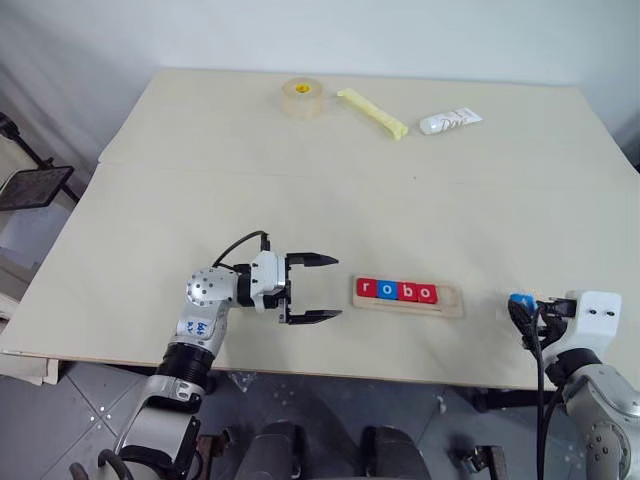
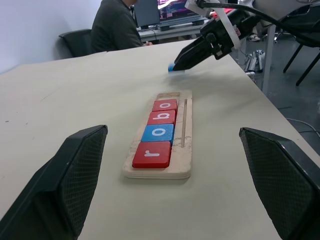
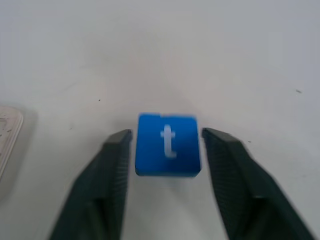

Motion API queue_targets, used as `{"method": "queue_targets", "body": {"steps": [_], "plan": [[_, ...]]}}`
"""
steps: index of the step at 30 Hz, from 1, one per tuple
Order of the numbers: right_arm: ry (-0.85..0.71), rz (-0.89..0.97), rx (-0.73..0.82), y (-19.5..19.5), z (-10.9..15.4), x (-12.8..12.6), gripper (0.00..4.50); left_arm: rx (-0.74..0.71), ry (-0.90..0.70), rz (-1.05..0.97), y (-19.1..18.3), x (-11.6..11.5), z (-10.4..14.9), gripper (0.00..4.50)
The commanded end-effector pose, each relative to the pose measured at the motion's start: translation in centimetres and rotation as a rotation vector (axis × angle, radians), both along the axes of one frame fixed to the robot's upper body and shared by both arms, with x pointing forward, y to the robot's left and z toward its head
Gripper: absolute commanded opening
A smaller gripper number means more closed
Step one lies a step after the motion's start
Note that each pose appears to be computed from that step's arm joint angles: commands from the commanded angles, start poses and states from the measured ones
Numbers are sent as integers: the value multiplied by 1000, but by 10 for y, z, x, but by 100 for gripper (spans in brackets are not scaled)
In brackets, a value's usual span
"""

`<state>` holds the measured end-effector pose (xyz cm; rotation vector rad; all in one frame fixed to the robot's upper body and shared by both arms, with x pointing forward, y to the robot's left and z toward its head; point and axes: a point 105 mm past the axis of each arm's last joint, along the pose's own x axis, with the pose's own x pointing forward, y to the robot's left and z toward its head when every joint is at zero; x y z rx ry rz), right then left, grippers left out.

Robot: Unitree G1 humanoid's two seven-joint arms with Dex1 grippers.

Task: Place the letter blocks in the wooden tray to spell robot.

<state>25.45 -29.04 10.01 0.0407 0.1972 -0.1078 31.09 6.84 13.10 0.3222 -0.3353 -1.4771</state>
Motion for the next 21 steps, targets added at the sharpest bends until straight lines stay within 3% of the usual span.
{"method": "queue_targets", "body": {"steps": [1, 4, 9, 13, 21], "plan": [[-44, 9, -12, 1, 10, 1, 354, -5, -40, -11, -1, 0, 8, 450], [-43, 53, -35, 1, 14, -2, 448, -3, -39, -9, -1, 0, 9, 450], [-12, 202, -106, 2, 25, -7, 448, -1, -37, -11, -1, 1, 8, 450], [123, 478, -276, -2, 29, -17, 448, 7, -37, -16, -1, 3, 8, 450], [270, 743, -480, -24, 38, -3, 448, 9, -41, -22, -1, 3, 7, 450]]}}
